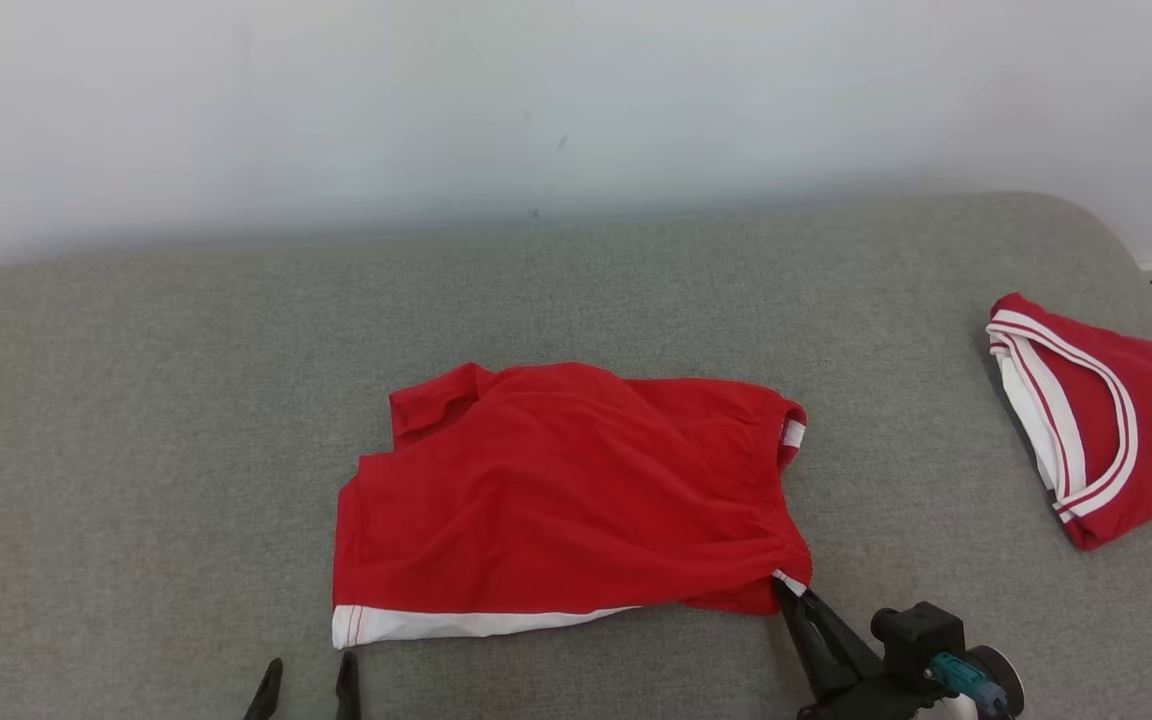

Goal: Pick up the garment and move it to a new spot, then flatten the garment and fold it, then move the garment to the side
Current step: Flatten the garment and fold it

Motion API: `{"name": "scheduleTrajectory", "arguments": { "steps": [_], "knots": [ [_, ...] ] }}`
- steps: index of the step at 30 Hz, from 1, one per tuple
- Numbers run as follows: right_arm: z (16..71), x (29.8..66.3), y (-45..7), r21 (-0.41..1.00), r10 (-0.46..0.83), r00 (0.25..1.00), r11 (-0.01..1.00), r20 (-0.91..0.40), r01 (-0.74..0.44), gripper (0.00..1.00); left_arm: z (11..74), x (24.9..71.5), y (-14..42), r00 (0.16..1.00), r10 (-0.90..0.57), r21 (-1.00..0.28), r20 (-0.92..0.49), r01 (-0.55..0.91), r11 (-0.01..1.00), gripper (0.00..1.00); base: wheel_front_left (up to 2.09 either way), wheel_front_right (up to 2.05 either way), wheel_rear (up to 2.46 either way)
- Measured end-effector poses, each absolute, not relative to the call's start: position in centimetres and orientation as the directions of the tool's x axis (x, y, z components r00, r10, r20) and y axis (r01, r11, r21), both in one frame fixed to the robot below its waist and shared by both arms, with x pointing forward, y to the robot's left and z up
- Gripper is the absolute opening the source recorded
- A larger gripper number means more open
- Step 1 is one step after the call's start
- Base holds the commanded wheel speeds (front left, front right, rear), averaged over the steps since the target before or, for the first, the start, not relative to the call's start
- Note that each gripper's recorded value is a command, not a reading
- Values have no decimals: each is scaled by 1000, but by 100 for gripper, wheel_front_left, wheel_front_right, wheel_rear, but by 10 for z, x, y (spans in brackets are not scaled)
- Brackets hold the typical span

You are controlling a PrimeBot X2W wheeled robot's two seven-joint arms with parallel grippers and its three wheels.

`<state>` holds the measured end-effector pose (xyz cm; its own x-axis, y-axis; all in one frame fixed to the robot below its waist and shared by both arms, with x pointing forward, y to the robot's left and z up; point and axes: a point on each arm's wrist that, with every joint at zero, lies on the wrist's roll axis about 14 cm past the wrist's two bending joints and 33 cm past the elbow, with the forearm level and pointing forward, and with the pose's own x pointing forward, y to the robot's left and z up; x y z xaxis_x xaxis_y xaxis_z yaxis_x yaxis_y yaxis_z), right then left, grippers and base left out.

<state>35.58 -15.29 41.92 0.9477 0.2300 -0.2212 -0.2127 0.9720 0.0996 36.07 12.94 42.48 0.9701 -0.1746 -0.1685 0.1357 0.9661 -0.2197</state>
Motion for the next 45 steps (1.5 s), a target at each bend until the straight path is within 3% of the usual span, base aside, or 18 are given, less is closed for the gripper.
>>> {"name": "scheduleTrajectory", "arguments": {
  "steps": [21,22,23,24,25,27,34,41,45],
  "knots": [
    [413,372,-158,82,225,945,974,-238,-211,0,396,390,107,938,-245,-279,-244,174,945,100,0,0,0],
    [413,373,-158,83,226,944,974,-238,-213,0,396,392,106,938,-245,-282,-244,173,944,97,0,0,0],
    [412,375,-157,83,228,944,973,-239,-214,0,395,393,106,938,-246,-284,-245,173,943,67,0,0,0],
    [412,376,-157,82,229,944,973,-239,-215,0,394,393,105,937,-248,-285,-248,174,943,46,0,0,0],
    [412,378,-157,82,231,943,973,-239,-217,0,393,394,105,936,-249,-285,-249,174,942,46,0,0,0],
    [411,380,-156,81,234,942,972,-241,-220,0,393,397,104,936,-250,-286,-249,176,942,0,0,0,0],
    [425,385,-153,97,232,954,971,-192,-217,0,407,402,108,950,-240,-278,-201,180,944,0,0,0,0],
    [475,394,-145,104,259,965,962,-43,-254,0,479,418,119,975,-223,-203,16,221,954,0,0,0,0],
    [525,403,-143,82,285,954,953,96,-293,0,543,433,131,953,-236,-87,190,256,963,0,0,0,0]
  ]
}}
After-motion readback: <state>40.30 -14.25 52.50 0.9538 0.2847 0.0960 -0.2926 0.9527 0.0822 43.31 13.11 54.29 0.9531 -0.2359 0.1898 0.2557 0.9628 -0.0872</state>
